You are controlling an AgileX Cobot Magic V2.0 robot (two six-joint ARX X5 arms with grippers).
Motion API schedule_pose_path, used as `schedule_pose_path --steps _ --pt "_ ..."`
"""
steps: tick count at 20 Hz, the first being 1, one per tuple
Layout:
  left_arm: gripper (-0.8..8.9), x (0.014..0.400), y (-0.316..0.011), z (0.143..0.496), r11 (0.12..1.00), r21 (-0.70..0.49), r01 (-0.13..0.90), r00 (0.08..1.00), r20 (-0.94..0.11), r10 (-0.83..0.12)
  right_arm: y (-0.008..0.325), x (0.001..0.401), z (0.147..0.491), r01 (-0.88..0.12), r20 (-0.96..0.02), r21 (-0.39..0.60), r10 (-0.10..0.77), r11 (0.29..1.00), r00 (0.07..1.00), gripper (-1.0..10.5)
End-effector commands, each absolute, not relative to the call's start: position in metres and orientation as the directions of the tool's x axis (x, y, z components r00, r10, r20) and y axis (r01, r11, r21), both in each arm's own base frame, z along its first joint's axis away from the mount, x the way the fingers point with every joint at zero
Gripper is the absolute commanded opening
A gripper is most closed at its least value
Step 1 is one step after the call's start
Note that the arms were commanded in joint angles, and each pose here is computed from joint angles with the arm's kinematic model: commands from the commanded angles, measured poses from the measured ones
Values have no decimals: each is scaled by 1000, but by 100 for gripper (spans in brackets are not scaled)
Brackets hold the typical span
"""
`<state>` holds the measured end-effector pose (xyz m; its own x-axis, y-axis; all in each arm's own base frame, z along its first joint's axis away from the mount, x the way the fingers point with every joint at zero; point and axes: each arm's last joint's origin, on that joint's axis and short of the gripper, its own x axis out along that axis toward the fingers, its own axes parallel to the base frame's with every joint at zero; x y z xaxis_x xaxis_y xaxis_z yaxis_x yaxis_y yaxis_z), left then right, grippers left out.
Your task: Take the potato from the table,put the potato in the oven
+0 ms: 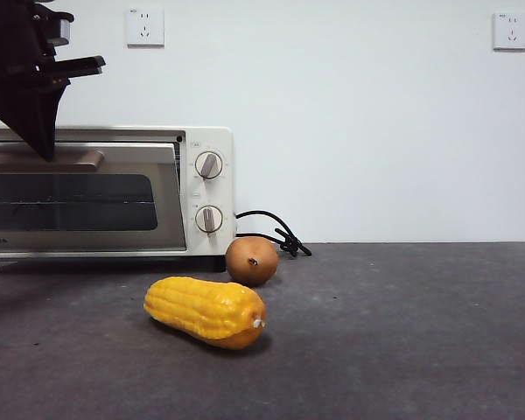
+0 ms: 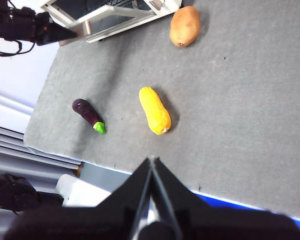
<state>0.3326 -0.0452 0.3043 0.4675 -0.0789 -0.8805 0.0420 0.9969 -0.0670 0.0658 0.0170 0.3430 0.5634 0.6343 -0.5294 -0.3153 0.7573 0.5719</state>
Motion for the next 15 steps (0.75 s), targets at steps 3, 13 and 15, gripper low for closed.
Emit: schedule_pose_path --steps 3,13,15 --pt "-6 340 -44 282 999 -13 29 412 -911 -24 17 65 344 -337 -525 554 634 761 568 3" --pt "-6 330 -43 260 997 17 75 311 -950 -7 17 65 343 -338 -527 554 634 761 566 3" --pt "-6 328 -43 256 996 21 84 294 -956 -5 17 65 343 -337 -527 554 634 761 566 3"
